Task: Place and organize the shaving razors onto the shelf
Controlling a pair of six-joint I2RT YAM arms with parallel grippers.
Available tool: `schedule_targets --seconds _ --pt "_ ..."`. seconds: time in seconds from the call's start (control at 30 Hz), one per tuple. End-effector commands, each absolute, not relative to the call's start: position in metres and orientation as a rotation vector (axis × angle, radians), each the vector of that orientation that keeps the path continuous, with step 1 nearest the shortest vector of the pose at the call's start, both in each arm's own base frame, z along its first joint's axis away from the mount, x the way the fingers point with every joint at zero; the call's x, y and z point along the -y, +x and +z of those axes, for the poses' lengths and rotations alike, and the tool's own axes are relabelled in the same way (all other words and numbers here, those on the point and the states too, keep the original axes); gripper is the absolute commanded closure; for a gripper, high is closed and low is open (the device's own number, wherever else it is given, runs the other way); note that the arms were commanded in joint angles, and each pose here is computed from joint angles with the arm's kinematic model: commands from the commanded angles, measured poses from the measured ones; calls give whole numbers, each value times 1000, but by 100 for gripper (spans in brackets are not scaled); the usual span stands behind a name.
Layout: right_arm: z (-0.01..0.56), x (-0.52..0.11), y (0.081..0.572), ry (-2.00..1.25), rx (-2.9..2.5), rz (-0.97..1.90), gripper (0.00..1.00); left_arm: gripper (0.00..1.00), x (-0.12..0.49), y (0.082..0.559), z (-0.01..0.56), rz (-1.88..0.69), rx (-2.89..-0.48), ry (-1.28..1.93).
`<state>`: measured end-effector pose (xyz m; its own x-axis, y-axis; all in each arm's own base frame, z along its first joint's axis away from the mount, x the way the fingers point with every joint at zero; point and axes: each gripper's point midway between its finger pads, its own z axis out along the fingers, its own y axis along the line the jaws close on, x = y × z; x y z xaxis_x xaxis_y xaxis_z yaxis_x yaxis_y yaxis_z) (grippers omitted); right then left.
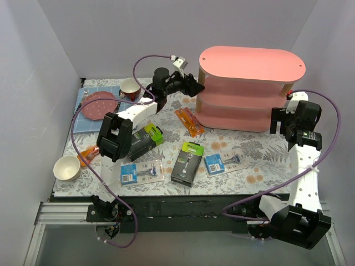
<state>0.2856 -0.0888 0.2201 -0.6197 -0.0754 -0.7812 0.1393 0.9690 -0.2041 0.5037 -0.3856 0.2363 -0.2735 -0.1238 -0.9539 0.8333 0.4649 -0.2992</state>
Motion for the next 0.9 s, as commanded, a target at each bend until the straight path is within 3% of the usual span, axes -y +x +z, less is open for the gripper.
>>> schedule_targets --seconds 0.0,0.27,0.3,0.4,0.53,0.87 --pt "259 92 323 -2 -2040 -280 2 34 394 498 295 -1079 -1409 664" --pt "254 85 354 -73 -1956 -139 2 48 401 478 298 -1131 -1340 743" --pt "259 87 360 -88 -1920 -151 2 58 401 478 296 -1127 -1341 750" --pt "253 89 369 -125 -1897 -155 2 73 400 479 293 -1098 -1347 772" --pt "248 100 385 -137 -1863 -181 2 82 389 485 296 -1041 -1360 748" --pt "228 103 435 -222 -1822 -92 10 89 329 517 316 -857 -1378 678"
